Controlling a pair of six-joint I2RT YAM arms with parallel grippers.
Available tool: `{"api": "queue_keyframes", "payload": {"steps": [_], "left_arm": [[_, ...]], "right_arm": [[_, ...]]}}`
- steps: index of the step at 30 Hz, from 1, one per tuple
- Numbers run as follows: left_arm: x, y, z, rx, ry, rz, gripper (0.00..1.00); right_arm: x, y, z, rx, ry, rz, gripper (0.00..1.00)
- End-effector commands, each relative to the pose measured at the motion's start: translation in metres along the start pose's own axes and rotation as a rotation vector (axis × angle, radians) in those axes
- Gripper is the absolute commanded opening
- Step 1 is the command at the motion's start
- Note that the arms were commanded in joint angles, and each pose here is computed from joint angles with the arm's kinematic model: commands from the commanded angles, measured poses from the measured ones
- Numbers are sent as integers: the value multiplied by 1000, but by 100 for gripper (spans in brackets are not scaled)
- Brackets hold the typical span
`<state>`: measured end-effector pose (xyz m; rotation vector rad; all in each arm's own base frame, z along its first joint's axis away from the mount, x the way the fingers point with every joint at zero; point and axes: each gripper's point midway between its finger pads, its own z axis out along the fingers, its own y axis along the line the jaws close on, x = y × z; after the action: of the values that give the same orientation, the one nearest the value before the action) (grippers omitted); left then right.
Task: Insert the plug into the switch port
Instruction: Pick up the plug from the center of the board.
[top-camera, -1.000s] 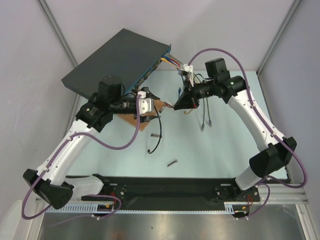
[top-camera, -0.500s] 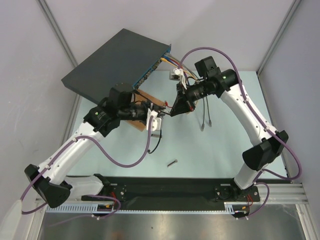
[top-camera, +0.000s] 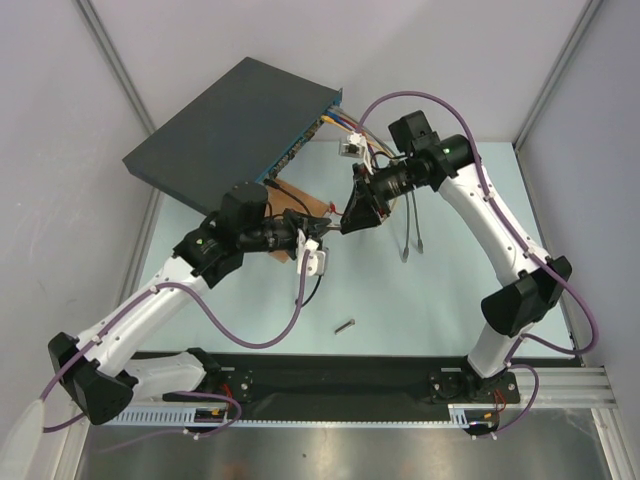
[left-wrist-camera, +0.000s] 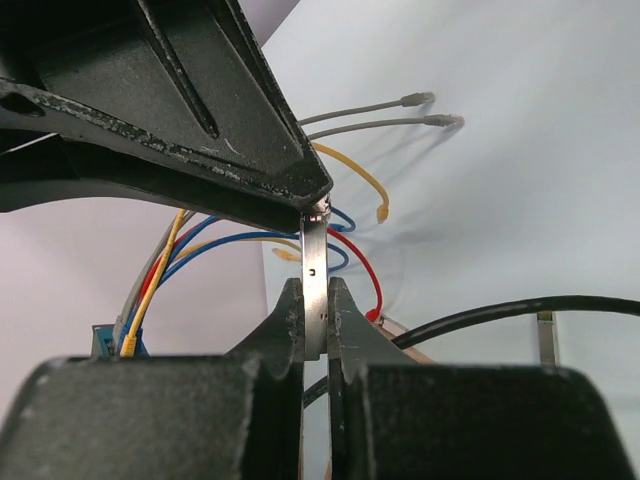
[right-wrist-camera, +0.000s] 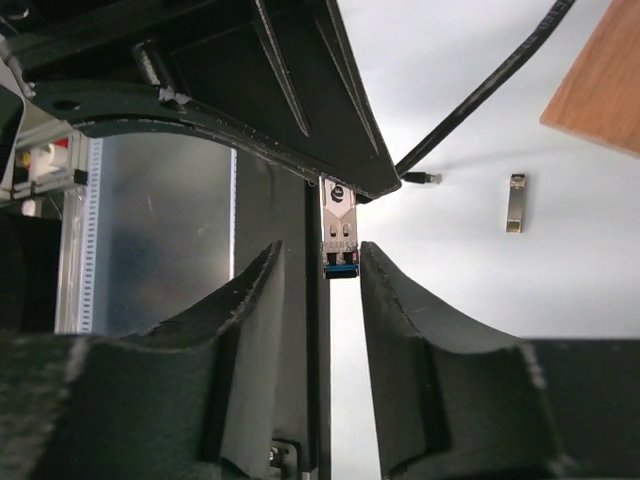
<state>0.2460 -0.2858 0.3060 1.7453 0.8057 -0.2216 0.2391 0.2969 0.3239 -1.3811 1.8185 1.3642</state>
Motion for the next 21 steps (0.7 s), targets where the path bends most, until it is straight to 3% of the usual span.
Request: {"api": "queue_keyframes", "payload": {"steps": [1, 9, 13, 15, 18, 21], "left_arm": [[-13, 18, -6, -78, -30, 43, 0], [-12, 20, -7, -92, -26, 37, 0], [-12, 23, -7, -104, -24, 16, 0], [-13, 23, -7, -107, -26, 14, 0], [-12, 23, -8, -116, -24, -3, 0], [-12, 25, -8, -125, -24, -13, 0]], "right_arm": [[-21, 6, -5, -25, -57, -20, 41], [-16, 2, -1, -25, -41, 5, 48], [-22, -3, -5, -9, -74, 25, 32], [-28, -13, -10, 8, -118, 22, 32], [-40, -17, -18, 28, -190, 43, 40], [-46, -13, -21, 25, -221, 38, 39]]}}
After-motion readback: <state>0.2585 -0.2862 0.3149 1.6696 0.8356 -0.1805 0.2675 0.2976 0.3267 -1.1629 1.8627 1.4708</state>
